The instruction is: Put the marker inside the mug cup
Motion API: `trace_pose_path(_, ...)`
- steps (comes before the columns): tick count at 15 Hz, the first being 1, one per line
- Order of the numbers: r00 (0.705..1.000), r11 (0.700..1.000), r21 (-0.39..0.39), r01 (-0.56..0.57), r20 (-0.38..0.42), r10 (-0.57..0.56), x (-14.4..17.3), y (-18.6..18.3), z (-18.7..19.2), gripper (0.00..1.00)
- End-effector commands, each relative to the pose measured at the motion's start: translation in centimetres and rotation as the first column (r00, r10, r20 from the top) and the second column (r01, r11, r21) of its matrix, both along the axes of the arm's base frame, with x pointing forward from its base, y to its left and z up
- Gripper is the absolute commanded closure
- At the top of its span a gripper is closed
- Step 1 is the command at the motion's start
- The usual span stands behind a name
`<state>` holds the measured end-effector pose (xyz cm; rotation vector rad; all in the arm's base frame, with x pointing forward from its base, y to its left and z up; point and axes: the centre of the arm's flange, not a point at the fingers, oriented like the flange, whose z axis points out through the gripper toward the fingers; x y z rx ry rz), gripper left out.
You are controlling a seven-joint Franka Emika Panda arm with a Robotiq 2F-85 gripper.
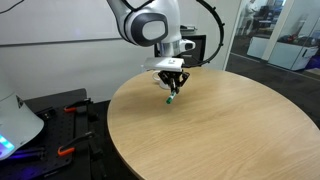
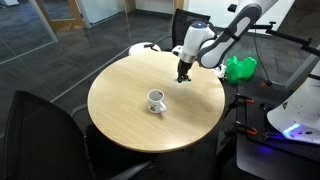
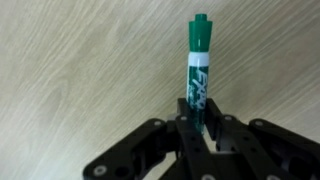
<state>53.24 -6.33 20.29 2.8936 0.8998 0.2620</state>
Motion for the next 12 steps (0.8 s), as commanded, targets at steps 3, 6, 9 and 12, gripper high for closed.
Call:
trace_pose_path(3, 0.991, 0.992, 0.110, -0.068, 0.118, 0.055, -1.0, 0.1, 2.3, 0.95)
trace_pose_path(6, 0.985, 0.981, 0.163, -0.106, 0.152, 0.081, -1.0, 0.6, 2.9, 0.95)
trace_pose_path(9, 0.989, 0.984, 0.154, -0.091, 0.126, 0.072, 0.3, 1.6, 2.0, 0.79)
trace_pose_path(12, 0.990, 0.984, 0.154, -0.091, 0.119, 0.073, 0.2, 1.6, 1.6, 0.79)
